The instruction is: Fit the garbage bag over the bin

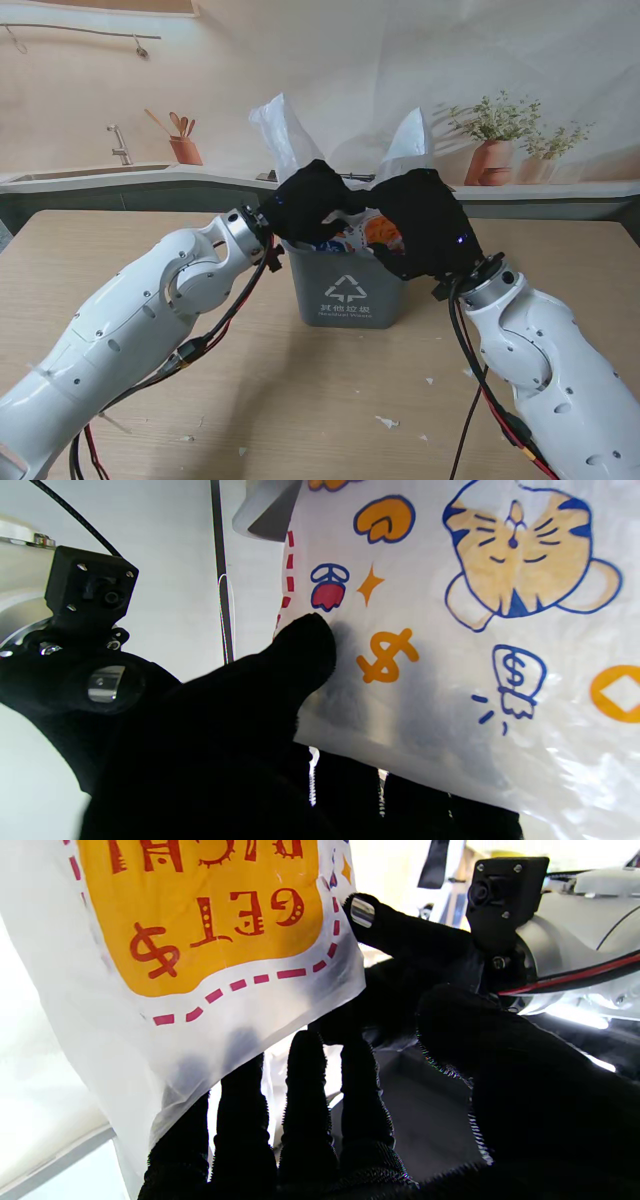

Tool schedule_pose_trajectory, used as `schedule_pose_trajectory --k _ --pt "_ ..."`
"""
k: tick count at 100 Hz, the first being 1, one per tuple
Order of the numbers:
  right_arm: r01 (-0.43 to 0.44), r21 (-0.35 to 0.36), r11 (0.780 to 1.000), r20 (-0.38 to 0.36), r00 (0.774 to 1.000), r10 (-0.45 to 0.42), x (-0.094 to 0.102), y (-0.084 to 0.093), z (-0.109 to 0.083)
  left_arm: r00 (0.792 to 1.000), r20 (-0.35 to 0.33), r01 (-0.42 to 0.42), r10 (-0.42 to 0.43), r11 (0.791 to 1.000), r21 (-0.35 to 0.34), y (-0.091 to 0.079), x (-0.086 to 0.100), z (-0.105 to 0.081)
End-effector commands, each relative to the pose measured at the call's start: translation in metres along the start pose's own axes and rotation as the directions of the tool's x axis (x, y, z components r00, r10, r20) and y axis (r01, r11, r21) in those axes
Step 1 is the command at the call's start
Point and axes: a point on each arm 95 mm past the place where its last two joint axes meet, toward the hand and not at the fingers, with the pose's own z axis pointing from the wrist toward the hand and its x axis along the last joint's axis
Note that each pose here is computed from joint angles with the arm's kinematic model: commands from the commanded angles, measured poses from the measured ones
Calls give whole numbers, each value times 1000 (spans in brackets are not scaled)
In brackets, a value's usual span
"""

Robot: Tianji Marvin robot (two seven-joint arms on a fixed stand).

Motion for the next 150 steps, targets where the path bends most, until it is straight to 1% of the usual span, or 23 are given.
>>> schedule_pose_trajectory --k 1,25,41,51,64,70,75,89,101,115,119,131,141,150 --pt "-3 35 999 15 1000 3 -2 -6 -4 1000 -9 -7 7 1000 3 -4 2 1" --pt "87 66 994 11 996 -88 -6 -7 -6 1000 2 -16 16 1000 17 -8 0 -3" --pt "117 76 990 13 993 -118 -11 -11 -7 1000 -2 -17 17 1000 15 -9 1 -5" --pt "98 63 993 28 995 -100 -11 -13 -8 1000 -8 -22 22 1000 5 -8 1 -4" --pt "10 6 1000 85 996 -11 -9 -15 -7 1000 -10 -21 21 1000 6 -6 2 -3" --pt "-5 -5 1000 103 995 6 -8 -15 -6 1000 -11 -19 19 1000 5 -5 3 -2" --pt "15 9 1000 110 994 -16 -8 -13 -7 1000 -12 -19 19 1000 9 -5 3 -2" --pt "52 83 995 127 990 -62 -12 -13 -7 1000 -13 -19 20 1000 14 -5 4 -2" --pt "90 112 990 125 987 -104 -15 -14 -5 1000 -11 -18 18 1000 17 -5 3 -2" --pt "128 124 984 124 982 -144 -17 -16 -4 1000 -3 -17 17 1000 18 -5 2 -4" --pt "135 117 984 125 981 -150 -18 -17 -4 1000 1 -17 17 1000 18 -5 1 -5" --pt "150 63 987 137 978 -158 -18 -16 -5 1000 11 -24 24 1000 18 -7 0 -7" --pt "141 46 989 146 978 -146 -18 -15 -7 999 18 -35 34 999 26 -9 -1 -10" --pt "134 43 990 145 980 -139 -19 -14 -7 998 21 -56 55 997 59 -14 1 -14"
